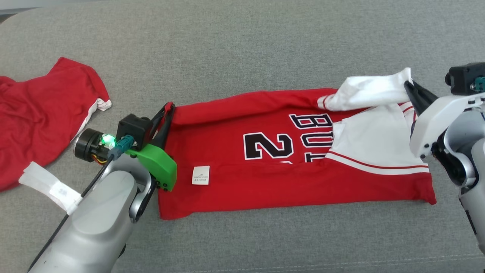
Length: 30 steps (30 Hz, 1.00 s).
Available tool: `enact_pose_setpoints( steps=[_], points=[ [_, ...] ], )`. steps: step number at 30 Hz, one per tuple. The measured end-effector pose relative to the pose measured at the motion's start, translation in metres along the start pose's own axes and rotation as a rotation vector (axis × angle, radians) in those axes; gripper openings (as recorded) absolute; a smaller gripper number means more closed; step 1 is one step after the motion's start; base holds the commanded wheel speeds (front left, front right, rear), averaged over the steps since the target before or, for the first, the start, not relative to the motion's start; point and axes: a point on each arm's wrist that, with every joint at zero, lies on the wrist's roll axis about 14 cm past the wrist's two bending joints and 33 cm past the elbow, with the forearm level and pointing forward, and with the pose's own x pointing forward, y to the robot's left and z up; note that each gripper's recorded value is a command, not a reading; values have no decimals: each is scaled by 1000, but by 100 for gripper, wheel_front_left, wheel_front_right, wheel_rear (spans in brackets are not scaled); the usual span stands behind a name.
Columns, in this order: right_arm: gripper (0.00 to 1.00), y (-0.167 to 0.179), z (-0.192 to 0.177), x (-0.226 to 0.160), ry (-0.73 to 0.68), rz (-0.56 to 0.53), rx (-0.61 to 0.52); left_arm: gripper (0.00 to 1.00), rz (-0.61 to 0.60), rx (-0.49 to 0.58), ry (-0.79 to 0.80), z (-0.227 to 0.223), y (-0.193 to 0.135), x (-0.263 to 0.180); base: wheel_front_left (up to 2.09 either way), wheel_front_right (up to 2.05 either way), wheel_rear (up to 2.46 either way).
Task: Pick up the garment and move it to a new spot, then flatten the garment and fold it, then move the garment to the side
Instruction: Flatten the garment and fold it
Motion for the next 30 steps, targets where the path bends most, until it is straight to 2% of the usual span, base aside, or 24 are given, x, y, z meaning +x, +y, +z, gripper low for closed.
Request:
enact_pose_setpoints(
  steps=[16, 17, 18, 19, 20, 21, 24, 27, 30],
  points=[
    [0, 22, -50, -56, 109, 36, 102, 0, 25, -35, -10, -11, -5, -23, 0, 0, 0],
    [0, 23, -53, -59, 116, 36, 105, 6, 29, -37, -11, -11, -5, -23, 0, 0, 0],
    [0, 24, -55, -60, 119, 36, 106, 36, 33, -43, -12, -11, -4, -23, 0, 0, 0],
    [0, 25, -57, -62, 120, 37, 105, 58, 35, -48, -13, -11, -4, -23, 0, 0, 0],
    [78, 26, -60, -63, 129, 37, 101, 100, 38, -56, -14, -12, -4, -23, 0, 0, 0],
    [100, 27, -65, -65, 148, 37, 100, 100, 47, -66, -16, -11, -3, -23, 0, 0, 0],
    [100, 30, -76, -69, 172, 34, 95, 100, 75, -107, -25, -12, -1, -24, 0, 0, 0],
    [100, 32, -80, -71, 183, 34, 82, 100, 125, -196, -43, -12, 4, -29, 0, 0, 0],
    [100, 30, -77, -74, 150, 15, 114, 100, 189, -294, -103, -2, 11, -37, 0, 0, 0]
  ],
)
